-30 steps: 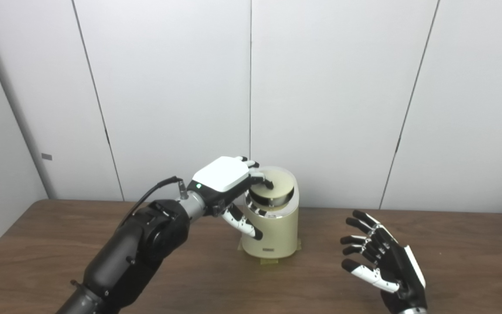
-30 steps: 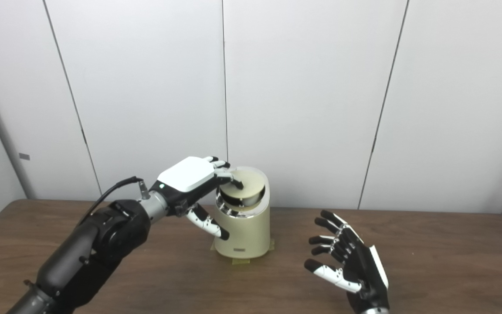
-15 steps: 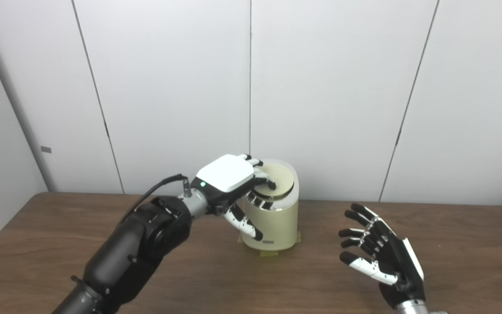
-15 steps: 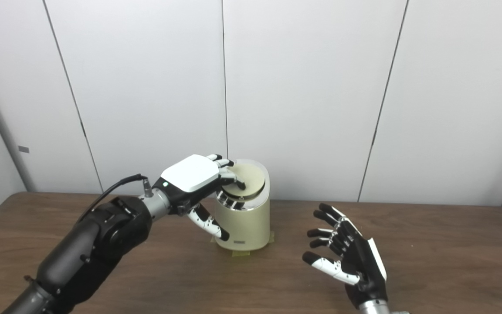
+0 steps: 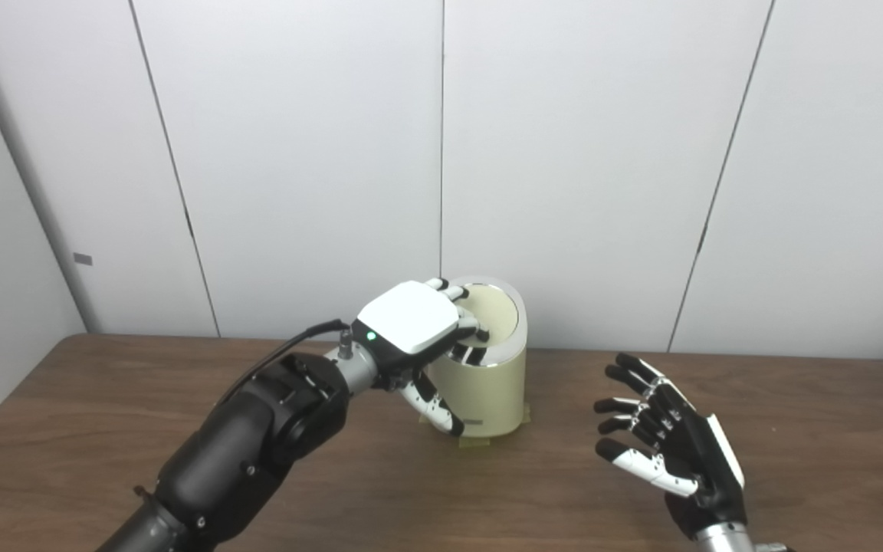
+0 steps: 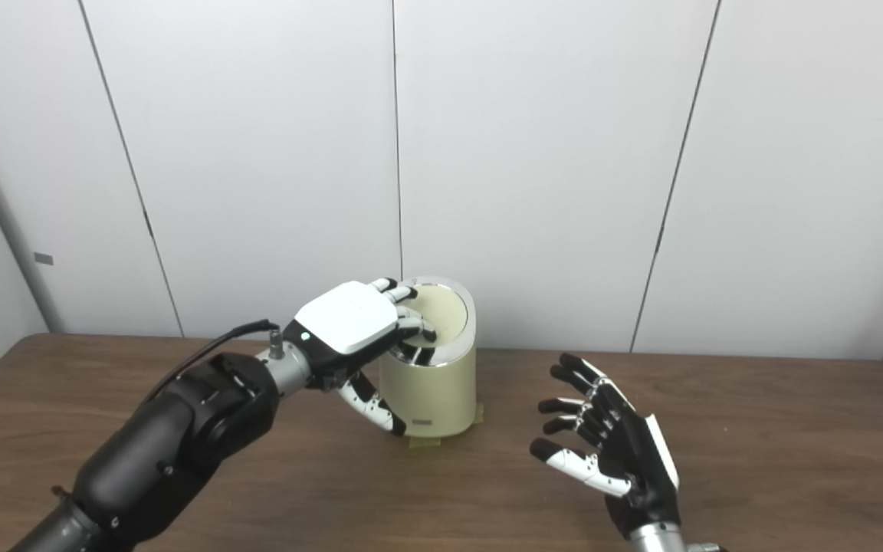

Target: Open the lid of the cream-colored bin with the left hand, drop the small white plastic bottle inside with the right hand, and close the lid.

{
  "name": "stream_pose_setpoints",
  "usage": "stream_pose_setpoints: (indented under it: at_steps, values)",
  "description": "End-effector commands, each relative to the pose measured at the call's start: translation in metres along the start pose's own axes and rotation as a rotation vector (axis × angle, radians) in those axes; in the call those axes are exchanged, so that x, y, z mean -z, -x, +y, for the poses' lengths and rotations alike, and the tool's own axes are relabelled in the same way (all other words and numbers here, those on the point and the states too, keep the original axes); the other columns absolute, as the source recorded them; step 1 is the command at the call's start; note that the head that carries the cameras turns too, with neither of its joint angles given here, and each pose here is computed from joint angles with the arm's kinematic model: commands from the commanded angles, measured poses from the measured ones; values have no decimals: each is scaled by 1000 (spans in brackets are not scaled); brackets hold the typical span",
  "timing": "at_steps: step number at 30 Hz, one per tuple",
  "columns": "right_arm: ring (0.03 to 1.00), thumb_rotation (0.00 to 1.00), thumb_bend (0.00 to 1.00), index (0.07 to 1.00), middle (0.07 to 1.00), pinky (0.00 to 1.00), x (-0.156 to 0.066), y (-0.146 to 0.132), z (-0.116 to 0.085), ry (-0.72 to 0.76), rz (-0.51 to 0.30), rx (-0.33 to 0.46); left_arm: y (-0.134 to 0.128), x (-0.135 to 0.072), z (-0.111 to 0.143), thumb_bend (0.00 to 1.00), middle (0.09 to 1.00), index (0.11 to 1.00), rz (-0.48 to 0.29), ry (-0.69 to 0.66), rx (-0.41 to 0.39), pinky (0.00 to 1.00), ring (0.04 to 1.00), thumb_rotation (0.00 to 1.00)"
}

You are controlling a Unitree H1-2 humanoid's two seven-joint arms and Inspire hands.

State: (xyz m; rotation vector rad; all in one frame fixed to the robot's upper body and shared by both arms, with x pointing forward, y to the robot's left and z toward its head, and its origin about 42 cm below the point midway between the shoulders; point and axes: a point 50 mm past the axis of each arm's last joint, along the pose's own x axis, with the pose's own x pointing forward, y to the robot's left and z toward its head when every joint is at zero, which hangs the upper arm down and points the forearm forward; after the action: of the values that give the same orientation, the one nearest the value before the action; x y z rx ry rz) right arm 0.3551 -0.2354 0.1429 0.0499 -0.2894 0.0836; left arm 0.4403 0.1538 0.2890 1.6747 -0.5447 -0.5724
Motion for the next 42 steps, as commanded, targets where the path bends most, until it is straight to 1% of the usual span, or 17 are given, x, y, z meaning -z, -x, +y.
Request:
stream_pose_setpoints:
  at_steps: [1,8,12,14,15,16,20,23,25,27,29,31,33,35,37,39,42]
  values:
    - [623,254,858,801,803,501,-18,-11,1,-7,-83,-2,-5,-4,-1,997,828,816,-11,-26,65,1000,964,388]
    - [620,262,873,795,800,509,-21,-9,1,-22,-71,1,-6,-7,-9,989,836,822,8,-1,128,1000,975,391]
    - [624,249,852,795,804,509,-22,-9,0,-12,-77,-1,2,-3,1,969,839,826,16,22,63,1000,974,412]
    - [626,257,863,794,803,505,-22,-10,-1,-12,-78,0,9,-1,11,939,844,839,16,51,-11,1000,970,414]
    - [627,258,866,795,804,505,-22,-10,-1,-13,-77,1,14,1,17,925,843,838,19,78,-66,1000,966,414]
    - [630,259,868,795,805,504,-21,-10,-1,-14,-77,1,18,3,21,900,842,829,20,114,-133,1000,955,421]
    - [621,249,863,792,805,499,-20,-10,-1,-9,-74,1,40,10,32,830,847,830,49,296,-412,982,914,357]
    - [615,248,852,793,802,499,-20,-11,-2,2,-76,1,54,15,26,762,854,839,103,423,-602,734,852,332]
    - [616,247,851,788,793,499,-21,-11,-1,-3,-78,1,64,15,16,727,845,833,159,562,-671,680,829,281]
    - [615,231,839,772,763,497,-22,-10,0,-3,-83,1,74,13,2,733,831,821,209,734,-684,675,815,243]
    - [610,224,829,755,739,494,-21,-11,-1,2,-85,3,83,12,-15,736,826,822,241,923,-673,683,820,208]
    - [607,222,824,754,735,490,-20,-10,-2,11,-83,8,93,12,-37,740,845,850,292,1111,-663,729,839,243]
    - [612,232,826,770,746,492,-20,-9,-2,16,-80,10,103,10,-58,739,837,854,326,1234,-672,704,814,247]
    - [616,248,839,780,760,492,-19,-9,-3,24,-76,13,110,9,-76,732,818,850,337,1314,-678,689,785,267]
    - [621,254,844,785,771,495,-18,-8,-4,25,-72,15,117,8,-92,715,812,852,318,1382,-673,645,768,277]
    - [620,254,856,783,775,498,-18,-8,-5,18,-68,17,123,10,-107,714,811,857,287,1400,-658,587,744,309]
    - [621,259,848,788,778,499,-18,-7,-6,29,-74,13,128,11,-128,718,783,841,268,1453,-645,546,700,291]
